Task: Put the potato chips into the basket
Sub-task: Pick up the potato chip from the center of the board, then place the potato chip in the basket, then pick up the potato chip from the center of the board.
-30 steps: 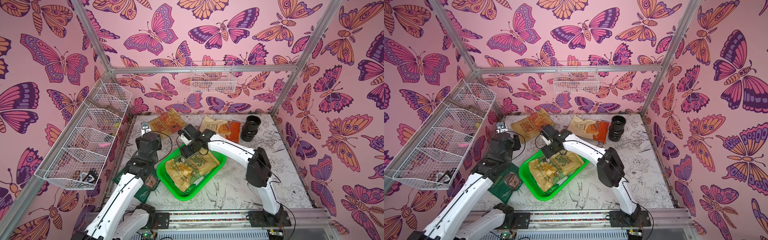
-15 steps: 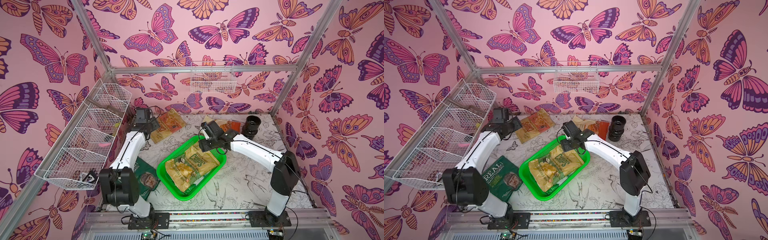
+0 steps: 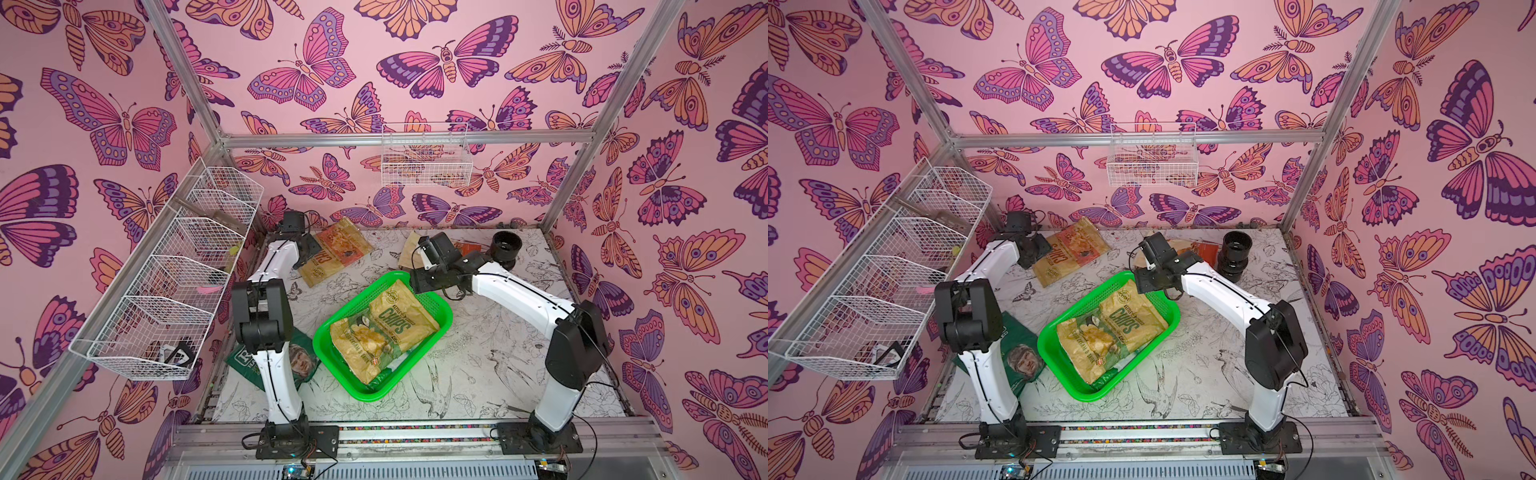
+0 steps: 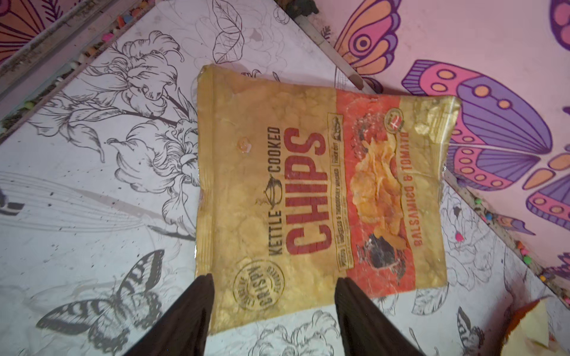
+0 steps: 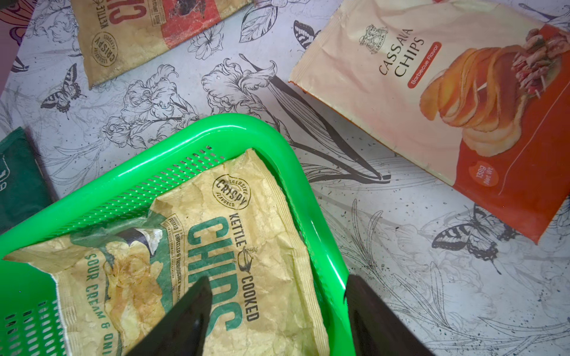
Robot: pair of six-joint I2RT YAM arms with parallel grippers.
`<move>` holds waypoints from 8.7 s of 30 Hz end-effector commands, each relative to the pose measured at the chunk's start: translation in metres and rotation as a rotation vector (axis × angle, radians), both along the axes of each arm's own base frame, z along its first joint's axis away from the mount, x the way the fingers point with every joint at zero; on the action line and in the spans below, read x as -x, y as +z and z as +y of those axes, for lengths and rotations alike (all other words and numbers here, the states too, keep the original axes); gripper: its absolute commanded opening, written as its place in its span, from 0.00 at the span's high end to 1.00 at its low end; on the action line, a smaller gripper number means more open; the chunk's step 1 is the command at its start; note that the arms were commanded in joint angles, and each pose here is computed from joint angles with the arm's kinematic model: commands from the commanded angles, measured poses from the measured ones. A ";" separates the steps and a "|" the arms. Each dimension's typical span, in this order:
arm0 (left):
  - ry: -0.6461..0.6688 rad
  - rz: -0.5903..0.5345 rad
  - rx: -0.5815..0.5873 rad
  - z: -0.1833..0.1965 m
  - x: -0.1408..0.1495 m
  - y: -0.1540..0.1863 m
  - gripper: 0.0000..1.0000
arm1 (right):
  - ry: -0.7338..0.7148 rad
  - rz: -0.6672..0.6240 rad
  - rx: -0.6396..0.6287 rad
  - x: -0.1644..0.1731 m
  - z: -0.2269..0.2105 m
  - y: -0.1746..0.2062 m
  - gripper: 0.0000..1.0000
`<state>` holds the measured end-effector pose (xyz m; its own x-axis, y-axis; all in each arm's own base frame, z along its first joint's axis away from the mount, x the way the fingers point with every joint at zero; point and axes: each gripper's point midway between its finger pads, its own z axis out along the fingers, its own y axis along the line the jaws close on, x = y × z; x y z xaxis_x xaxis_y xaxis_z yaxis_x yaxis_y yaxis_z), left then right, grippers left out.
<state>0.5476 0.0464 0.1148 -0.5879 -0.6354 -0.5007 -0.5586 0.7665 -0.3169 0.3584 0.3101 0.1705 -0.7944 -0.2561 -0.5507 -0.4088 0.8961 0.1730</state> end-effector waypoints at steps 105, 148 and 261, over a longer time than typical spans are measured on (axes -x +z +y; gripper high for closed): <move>-0.245 -0.556 0.396 -0.142 0.159 0.240 1.00 | -0.313 -0.119 -0.184 -0.027 -0.075 0.032 0.31; -0.078 -0.288 0.543 -0.199 0.300 0.060 1.00 | -0.333 0.006 -0.232 -0.034 -0.083 0.000 0.33; -0.617 -0.263 -0.261 -0.187 0.292 0.136 0.34 | -1.138 0.068 -0.222 -0.112 -0.174 -0.121 0.24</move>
<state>0.2530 -0.1452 0.2424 -0.6629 -0.0584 -0.7464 0.0838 0.9849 -0.1515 0.4678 0.1403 0.0674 -0.5769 0.6577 -0.4843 0.5734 0.7484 0.3333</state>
